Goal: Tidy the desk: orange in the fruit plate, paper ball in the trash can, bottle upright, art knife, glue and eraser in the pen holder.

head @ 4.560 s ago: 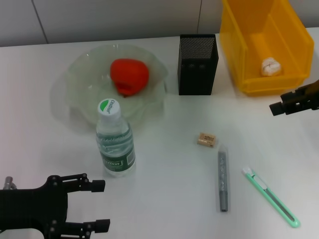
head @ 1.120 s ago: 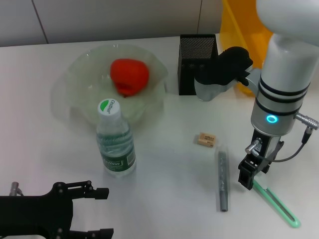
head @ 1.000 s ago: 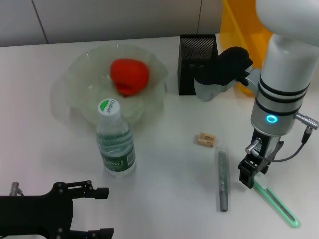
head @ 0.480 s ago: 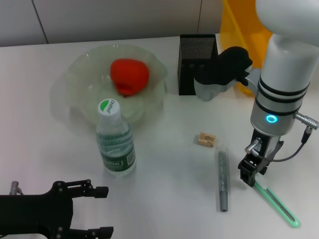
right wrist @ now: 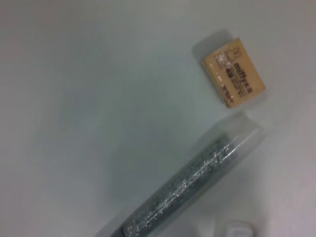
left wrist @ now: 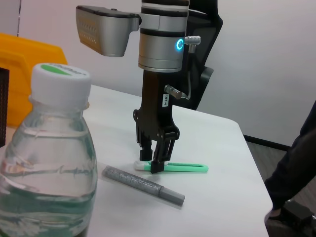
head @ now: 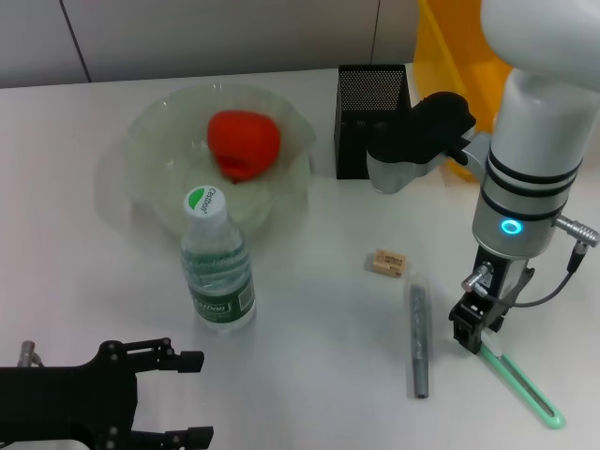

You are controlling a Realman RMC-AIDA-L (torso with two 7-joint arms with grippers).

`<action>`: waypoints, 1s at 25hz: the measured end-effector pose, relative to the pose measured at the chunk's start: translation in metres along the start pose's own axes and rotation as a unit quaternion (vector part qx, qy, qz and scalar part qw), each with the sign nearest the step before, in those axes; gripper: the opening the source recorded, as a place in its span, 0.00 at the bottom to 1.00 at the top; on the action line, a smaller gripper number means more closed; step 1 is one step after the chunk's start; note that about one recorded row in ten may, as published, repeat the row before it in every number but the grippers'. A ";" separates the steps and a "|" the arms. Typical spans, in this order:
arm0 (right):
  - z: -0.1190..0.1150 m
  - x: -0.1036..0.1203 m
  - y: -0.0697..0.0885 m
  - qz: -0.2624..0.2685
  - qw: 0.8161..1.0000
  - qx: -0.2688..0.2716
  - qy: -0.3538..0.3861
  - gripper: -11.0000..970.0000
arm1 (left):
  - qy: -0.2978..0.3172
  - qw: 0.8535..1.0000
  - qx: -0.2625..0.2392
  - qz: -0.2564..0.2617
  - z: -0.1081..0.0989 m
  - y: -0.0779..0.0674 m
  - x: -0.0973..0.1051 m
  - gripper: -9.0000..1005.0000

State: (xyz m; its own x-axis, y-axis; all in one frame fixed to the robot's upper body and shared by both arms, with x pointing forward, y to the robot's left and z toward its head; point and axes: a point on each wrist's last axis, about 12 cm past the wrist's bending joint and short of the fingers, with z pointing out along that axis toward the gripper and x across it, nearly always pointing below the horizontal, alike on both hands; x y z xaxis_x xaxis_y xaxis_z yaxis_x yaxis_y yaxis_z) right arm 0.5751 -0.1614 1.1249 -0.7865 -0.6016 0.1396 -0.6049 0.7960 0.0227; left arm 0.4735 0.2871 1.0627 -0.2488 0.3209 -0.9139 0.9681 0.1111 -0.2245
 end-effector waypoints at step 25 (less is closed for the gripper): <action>-0.075 0.013 -0.018 -0.005 0.990 0.007 -0.139 0.19 | -0.003 1.000 -0.001 -0.001 0.000 -0.001 0.000 0.81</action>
State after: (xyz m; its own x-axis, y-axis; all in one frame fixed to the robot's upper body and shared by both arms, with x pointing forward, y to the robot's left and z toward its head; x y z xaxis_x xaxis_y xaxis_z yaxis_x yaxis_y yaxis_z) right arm 0.5851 -0.1784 1.2008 -0.7832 -0.6061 -0.1386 -0.6129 0.7901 0.0078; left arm 0.4729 0.2869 1.0625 -0.2515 0.3151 -0.9151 0.9673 0.1146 -0.2263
